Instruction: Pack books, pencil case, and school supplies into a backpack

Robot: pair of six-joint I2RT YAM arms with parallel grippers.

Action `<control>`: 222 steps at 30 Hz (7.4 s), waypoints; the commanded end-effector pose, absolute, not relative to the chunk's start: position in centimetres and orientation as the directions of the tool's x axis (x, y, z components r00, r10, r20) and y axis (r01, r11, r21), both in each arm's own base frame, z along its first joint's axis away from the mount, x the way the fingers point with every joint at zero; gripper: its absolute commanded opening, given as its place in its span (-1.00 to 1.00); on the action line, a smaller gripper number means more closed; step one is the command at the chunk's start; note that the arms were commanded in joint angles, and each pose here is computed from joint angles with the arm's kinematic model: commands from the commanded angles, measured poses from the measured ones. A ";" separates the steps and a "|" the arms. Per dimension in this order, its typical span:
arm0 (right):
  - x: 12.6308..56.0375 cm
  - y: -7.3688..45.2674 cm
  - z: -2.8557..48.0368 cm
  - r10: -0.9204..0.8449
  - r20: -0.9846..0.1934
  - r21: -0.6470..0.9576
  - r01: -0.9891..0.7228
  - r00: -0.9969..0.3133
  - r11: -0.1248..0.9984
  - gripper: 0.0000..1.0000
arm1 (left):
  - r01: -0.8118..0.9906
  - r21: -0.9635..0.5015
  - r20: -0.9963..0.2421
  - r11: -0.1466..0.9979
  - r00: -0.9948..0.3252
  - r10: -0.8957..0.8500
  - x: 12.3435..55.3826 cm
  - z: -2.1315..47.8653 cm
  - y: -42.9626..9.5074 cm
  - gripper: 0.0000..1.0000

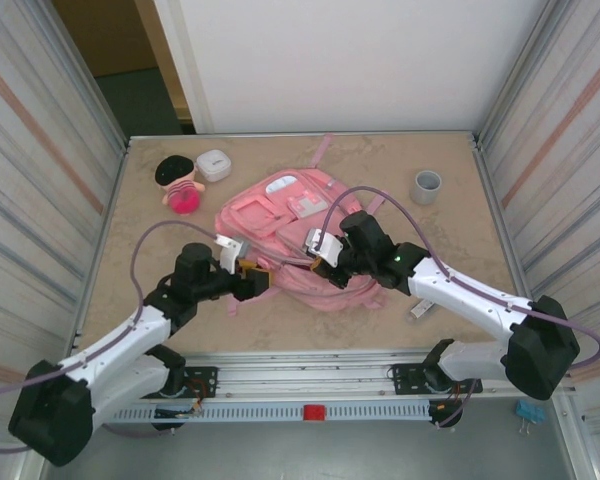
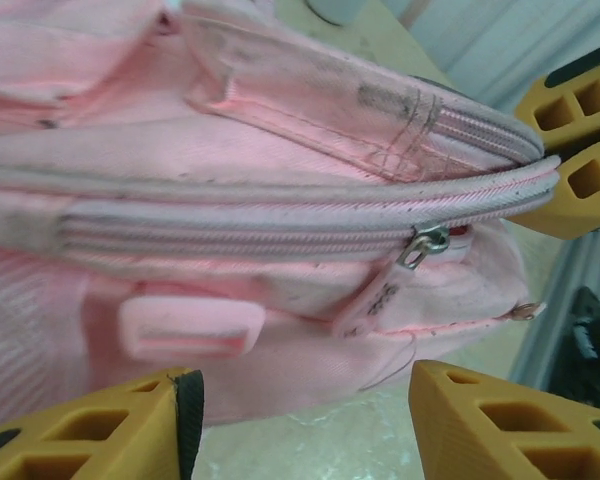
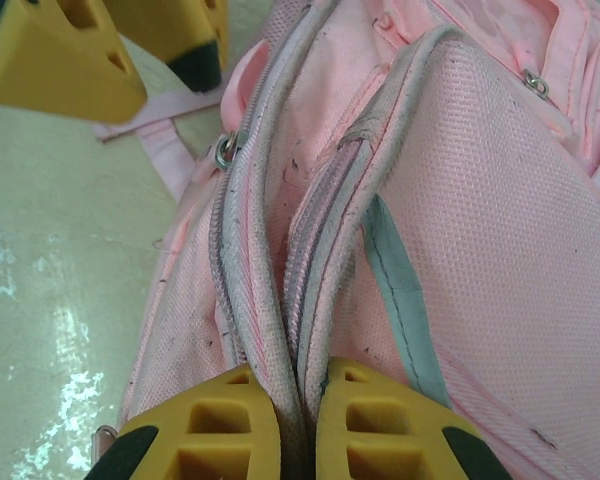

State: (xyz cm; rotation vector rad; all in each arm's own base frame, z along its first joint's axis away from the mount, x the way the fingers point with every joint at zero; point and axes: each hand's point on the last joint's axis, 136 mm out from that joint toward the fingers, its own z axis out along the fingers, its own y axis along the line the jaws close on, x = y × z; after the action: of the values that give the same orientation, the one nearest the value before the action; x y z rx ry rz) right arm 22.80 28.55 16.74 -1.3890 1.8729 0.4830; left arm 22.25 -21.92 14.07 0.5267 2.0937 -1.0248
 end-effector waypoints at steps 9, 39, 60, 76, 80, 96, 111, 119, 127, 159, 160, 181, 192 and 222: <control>23.0 30.7 20.9 -0.566 -0.822 -0.128 -0.947 -0.065 0.295 -1.00 | 0.766 -0.519 -0.805 0.379 -0.588 0.084 21.2 17.0 -26.3 0.13; 25.3 31.3 20.6 -0.526 -0.839 -0.103 -0.909 -0.139 0.405 -1.00 | 0.893 -0.362 -0.877 0.268 -0.423 0.226 17.5 18.5 -30.5 -1.00; 20.0 24.8 16.2 0.177 -0.373 0.701 -0.152 -0.911 0.697 0.20 | 0.784 -0.374 -0.781 0.495 -0.554 0.288 19.8 12.1 -29.0 -1.00; 23.6 26.6 14.3 0.497 -0.059 0.902 0.166 -0.866 0.398 0.34 | 0.798 -0.367 -0.803 0.479 -0.531 0.270 19.5 13.1 -28.9 -1.00; 25.0 25.4 14.0 0.557 -0.079 0.893 0.190 -0.827 0.408 0.05 | 0.800 -0.351 -0.802 0.487 -0.525 0.286 19.2 13.0 -28.4 -1.00; 26.4 22.0 15.0 0.578 -0.099 0.907 0.166 -0.810 0.387 -0.59 | 0.804 -0.331 -0.811 0.494 -0.510 0.286 19.2 13.3 -28.0 -1.00; 25.2 27.2 17.1 0.520 -0.140 0.922 0.081 -0.843 0.380 -0.94 | 0.858 -0.334 -0.822 0.391 -0.468 0.324 16.0 15.2 -31.4 -1.00; 24.7 28.5 16.7 0.492 -0.152 0.912 0.070 -0.857 0.404 -0.96 | 0.857 -0.306 -0.830 0.414 -0.453 0.324 16.6 15.9 -33.5 -0.76; 25.4 27.1 16.5 0.273 -0.314 0.807 -0.105 -0.909 0.581 -0.95 | 0.870 -0.127 -0.870 0.476 -0.328 0.368 17.0 17.2 -30.0 0.20; 25.9 29.4 21.0 -0.026 -0.329 0.797 -0.293 -0.944 0.528 -0.98 | 0.685 0.589 -0.726 0.430 0.213 0.654 21.7 15.3 -23.6 0.28; 25.8 29.4 21.2 -0.027 -0.328 0.801 -0.293 -0.944 0.523 -0.98 | 0.681 0.592 -0.723 0.431 0.212 0.658 21.8 15.2 -23.5 0.26; 25.3 30.3 22.2 -0.049 -0.292 0.846 -0.282 -0.955 0.453 -0.95 | 0.669 0.601 -0.737 0.437 0.251 0.628 22.8 14.8 -24.4 0.53; 26.4 27.2 19.8 -0.010 -0.350 0.725 -0.278 -0.937 0.630 -0.50 | 0.819 0.433 -0.814 0.377 0.176 0.553 20.9 13.1 -26.7 -0.84; 18.9 30.0 14.3 -0.262 -0.648 0.141 -0.451 -0.715 0.881 -0.07 | 0.924 -0.196 -0.840 0.328 -0.331 0.429 21.7 11.4 -28.8 -1.00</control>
State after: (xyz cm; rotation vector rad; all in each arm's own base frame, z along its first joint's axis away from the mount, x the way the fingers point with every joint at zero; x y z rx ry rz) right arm 17.68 28.82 12.48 -0.5398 2.4668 0.3833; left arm 23.16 -28.04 11.28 1.2034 1.8474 -0.7586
